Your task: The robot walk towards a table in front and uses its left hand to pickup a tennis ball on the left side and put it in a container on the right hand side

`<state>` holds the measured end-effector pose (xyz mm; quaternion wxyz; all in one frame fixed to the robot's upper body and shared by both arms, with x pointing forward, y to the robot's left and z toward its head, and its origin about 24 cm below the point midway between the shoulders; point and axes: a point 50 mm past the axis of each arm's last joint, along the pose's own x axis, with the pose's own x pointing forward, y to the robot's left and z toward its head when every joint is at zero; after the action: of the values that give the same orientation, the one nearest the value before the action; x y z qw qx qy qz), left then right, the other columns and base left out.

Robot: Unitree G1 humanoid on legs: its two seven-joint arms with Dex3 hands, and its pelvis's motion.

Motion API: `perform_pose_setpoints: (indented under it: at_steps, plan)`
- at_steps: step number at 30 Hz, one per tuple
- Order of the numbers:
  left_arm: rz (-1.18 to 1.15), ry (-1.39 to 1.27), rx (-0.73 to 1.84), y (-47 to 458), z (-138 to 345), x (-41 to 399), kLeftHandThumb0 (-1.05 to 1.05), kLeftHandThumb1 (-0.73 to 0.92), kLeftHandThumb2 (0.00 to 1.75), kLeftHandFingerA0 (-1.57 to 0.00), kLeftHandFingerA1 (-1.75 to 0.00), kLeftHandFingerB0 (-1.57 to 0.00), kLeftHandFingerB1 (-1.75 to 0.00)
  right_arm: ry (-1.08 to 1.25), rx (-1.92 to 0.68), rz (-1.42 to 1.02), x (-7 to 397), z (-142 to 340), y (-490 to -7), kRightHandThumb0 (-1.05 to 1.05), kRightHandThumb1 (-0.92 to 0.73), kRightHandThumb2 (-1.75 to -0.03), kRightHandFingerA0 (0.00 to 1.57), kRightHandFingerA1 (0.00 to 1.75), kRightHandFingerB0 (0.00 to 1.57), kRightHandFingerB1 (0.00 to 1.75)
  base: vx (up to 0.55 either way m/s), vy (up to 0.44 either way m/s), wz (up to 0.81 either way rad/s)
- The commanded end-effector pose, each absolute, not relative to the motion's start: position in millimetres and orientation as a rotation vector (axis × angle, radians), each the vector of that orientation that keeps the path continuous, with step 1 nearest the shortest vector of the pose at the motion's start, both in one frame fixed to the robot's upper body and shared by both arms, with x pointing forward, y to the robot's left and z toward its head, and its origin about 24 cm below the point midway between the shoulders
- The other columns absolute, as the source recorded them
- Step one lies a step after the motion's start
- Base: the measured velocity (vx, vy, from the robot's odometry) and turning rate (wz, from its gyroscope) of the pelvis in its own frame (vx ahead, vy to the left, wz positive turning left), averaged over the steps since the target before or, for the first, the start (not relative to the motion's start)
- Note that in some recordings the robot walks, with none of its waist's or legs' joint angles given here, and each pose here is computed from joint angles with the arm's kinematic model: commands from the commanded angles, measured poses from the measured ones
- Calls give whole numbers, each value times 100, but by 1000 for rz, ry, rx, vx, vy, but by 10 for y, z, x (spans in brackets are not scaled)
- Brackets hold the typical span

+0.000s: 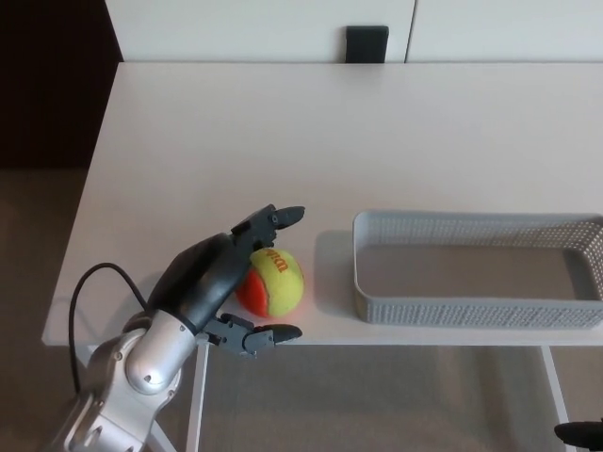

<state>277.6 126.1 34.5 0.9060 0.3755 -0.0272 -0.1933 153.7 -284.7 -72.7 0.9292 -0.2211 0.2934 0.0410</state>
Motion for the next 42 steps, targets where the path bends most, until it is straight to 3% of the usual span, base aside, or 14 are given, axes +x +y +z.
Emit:
perform_pose_setpoints:
  at_steps: [1,2,6,7,8,9,10,15,16,31,37,38,42]
  plan:
    - [-310,0,853,1325,331,2826,-32,47,61,-77,-57,-20,-33,607,-440,76,1566,-713,-2859,-15,-53,-55,68,51,55,45,0,0,0]
    - [-308,6,864,1318,325,2827,-19,75,64,-101,-63,-37,-35,607,-434,74,1567,-713,-2859,-14,-53,-55,69,51,56,45,0,0,0]
    - [-298,28,882,1284,312,2822,-18,83,65,-107,-67,-46,-36,606,-430,71,1570,-710,-2858,-21,-50,-59,68,55,56,49,0,0,0]
    - [-303,33,887,1269,335,2830,-7,76,64,-99,-98,-72,-49,604,-441,72,1593,-702,-2859,-17,-55,-56,69,51,56,45,0,0,0]
    - [-306,37,891,1259,352,2837,-7,76,64,-99,-98,-72,-49,602,-450,74,1610,-696,-2859,-17,-55,-56,69,51,56,45,0,0,0]
    - [-312,35,898,1240,370,2838,5,75,62,-85,-127,-81,-66,603,-461,77,1630,-687,-2860,-17,-55,-56,69,51,55,44,0,0,0]
    - [-311,36,900,1234,372,2837,6,75,64,-84,-135,-80,-74,605,-461,76,1634,-686,-2860,-17,-55,-56,70,51,55,44,0,0,0]
    - [-306,44,902,1228,377,2837,6,75,64,-84,-135,-80,-74,606,-460,75,1639,-686,-2860,-17,-55,-56,70,51,55,44,0,0,0]
    - [-305,46,874,1236,368,2830,4,82,66,-76,-144,-68,-96,608,-457,74,1634,-686,-2860,-16,-55,-55,67,51,56,45,0,0,0]
    - [-270,1,799,1256,455,2820,2,81,65,-74,-142,-63,-99,606,-467,76,1675,-670,-2873,-16,-55,-56,68,51,56,45,0,0,0]
    - [-246,-134,743,1244,761,2821,3,82,65,-80,-141,-69,-99,593,-475,87,1696,-650,-2879,-18,-55,-56,67,51,56,45,0,0,0]
    - [-223,-236,719,1233,1056,2848,0,84,68,-84,-145,-69,-106,600,-489,91,1692,-652,-2882,-18,-56,-56,67,50,55,44,0,0,0]
    - [-204,-349,717,1210,1376,2870,0,85,66,-89,-144,-68,-110,598,-497,92,1725,-635,-2888,-19,-56,-56,68,50,56,44,0,0,0]
